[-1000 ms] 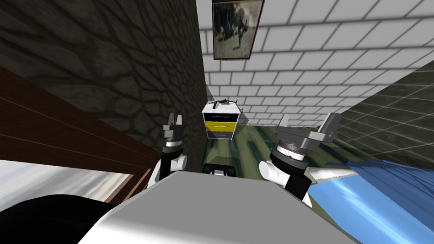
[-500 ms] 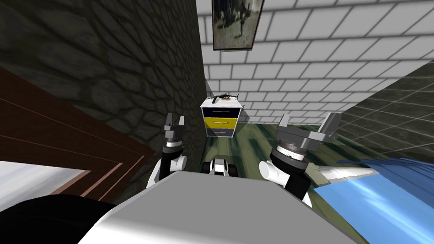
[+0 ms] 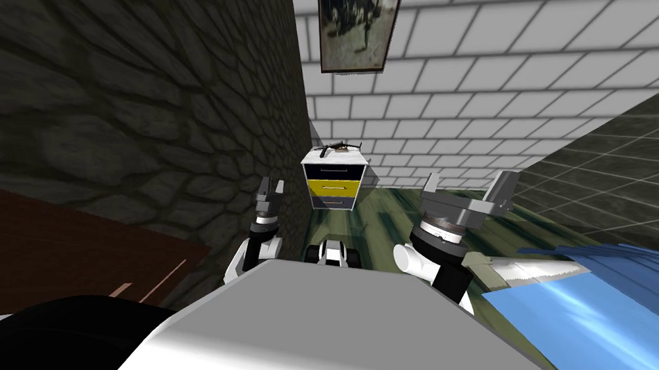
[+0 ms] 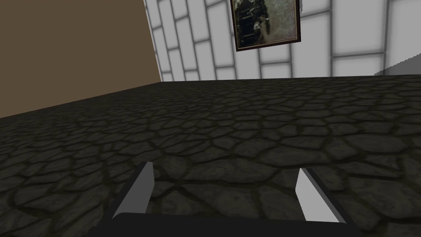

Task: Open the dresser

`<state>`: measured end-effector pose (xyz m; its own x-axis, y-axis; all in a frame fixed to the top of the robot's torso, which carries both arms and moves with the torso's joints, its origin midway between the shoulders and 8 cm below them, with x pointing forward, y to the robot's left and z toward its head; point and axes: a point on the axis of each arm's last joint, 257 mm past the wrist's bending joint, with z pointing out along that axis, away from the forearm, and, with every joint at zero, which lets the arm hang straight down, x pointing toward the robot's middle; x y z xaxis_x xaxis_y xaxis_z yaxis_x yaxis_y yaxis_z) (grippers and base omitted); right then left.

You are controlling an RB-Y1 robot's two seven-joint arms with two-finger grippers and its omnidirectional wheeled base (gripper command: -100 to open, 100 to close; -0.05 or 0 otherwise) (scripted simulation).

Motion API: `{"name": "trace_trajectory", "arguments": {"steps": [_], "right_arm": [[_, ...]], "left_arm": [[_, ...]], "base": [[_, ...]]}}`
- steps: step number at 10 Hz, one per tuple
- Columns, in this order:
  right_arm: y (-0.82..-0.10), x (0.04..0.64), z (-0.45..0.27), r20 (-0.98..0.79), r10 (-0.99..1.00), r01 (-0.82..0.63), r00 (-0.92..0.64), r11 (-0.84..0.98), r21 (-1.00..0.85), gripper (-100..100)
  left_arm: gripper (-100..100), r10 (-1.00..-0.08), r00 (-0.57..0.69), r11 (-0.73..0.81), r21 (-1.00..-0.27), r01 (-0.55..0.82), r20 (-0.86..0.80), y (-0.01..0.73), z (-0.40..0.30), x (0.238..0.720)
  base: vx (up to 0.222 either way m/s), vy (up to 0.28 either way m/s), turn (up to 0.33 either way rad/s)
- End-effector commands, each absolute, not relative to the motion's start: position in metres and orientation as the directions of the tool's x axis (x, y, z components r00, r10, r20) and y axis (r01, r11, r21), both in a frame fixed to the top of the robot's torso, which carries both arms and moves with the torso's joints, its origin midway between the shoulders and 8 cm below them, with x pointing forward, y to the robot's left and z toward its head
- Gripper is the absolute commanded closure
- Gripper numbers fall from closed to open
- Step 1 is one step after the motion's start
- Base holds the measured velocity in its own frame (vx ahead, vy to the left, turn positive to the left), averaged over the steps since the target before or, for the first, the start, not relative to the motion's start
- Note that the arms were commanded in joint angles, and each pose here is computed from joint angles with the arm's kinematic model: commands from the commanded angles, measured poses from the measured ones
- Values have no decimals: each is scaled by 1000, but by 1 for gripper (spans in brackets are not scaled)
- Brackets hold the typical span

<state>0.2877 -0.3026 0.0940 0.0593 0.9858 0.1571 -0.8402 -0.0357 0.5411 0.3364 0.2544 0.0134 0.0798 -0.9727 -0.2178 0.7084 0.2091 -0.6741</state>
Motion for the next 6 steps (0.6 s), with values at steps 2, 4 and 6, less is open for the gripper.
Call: {"name": "trace_trajectory", "arguments": {"steps": [2,4,6], "right_arm": [[-303,288,94,157,986,-840,59,-36,541,0],[-303,288,94,157,986,-840,59,-36,541,0],[-303,288,94,157,986,-840,59,-36,541,0]], "left_arm": [[-100,-963,73,234,-676,699,-258,258,-14,342],[-100,-961,72,241,-679,694,-268,260,-23,343],[-100,-955,72,254,-675,693,-287,264,-37,344]], "base": [[135,-34,-18],[91,-13,-7],[143,-45,-22]]}}
